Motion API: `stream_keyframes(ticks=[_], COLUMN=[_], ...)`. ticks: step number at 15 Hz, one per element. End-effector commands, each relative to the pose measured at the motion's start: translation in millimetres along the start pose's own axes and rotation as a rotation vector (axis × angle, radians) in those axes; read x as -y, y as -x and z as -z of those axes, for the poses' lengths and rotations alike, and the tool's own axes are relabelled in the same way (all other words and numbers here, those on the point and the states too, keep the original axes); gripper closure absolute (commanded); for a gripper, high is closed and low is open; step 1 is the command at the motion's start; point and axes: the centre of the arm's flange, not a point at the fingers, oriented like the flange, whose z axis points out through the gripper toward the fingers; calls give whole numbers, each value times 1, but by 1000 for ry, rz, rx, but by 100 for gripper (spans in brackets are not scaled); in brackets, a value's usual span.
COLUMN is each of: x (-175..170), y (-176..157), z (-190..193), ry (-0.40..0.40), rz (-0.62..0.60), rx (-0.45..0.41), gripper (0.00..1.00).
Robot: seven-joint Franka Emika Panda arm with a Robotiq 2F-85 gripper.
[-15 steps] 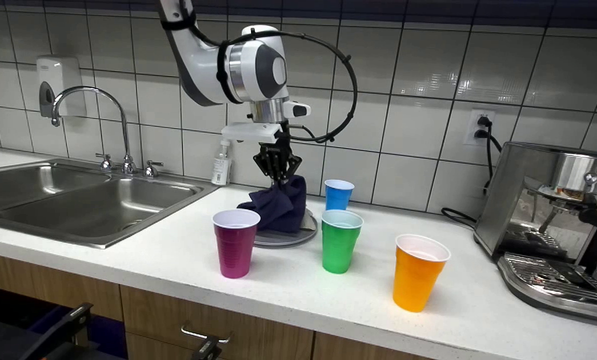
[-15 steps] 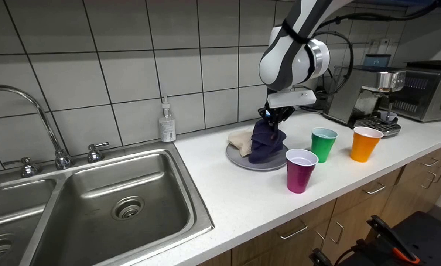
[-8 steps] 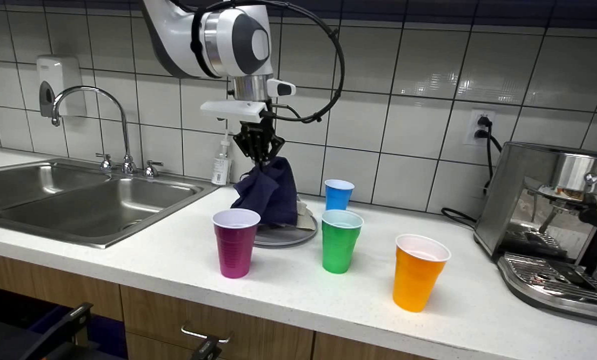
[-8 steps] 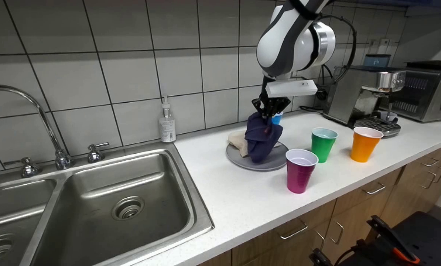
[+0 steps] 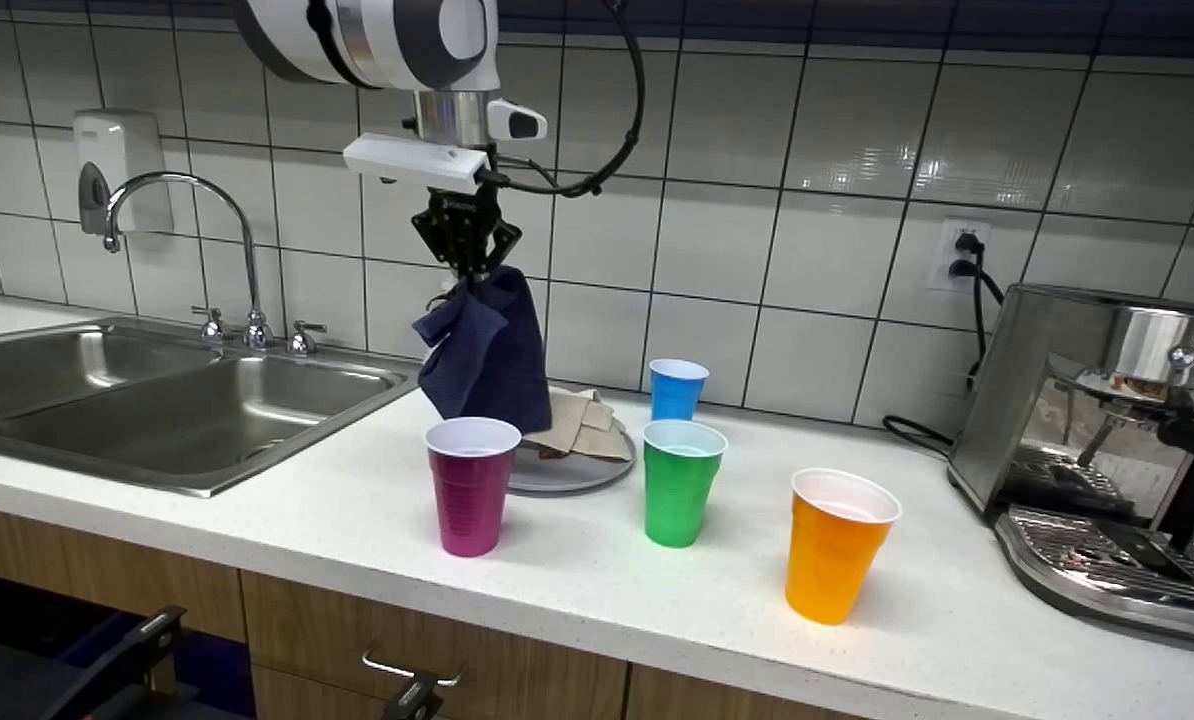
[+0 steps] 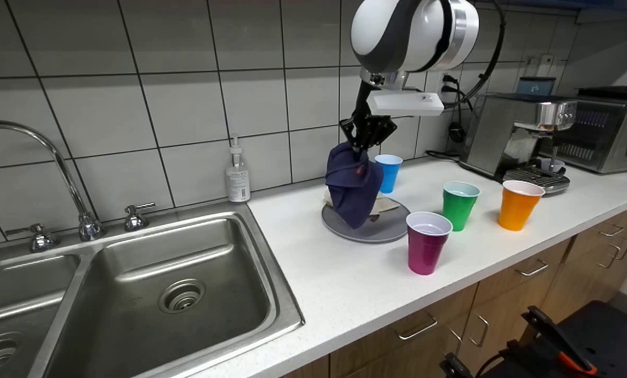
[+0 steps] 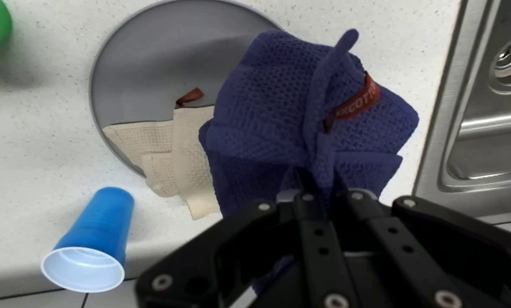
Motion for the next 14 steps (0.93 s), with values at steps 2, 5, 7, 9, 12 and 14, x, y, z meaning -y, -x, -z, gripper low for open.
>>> stream_keyframes(ticks=[2, 5, 7, 9, 12, 14], x=[16, 28, 39, 49, 65, 71], y=[20, 30, 38, 45, 56, 64], z=[23, 22, 23, 26, 26, 23], ry=[-65, -95, -119, -143, -169, -179], rz=[72, 108, 141, 176, 230, 255], rx=[20, 44, 59, 72, 93, 117], gripper=[98, 98, 98, 98, 98, 98])
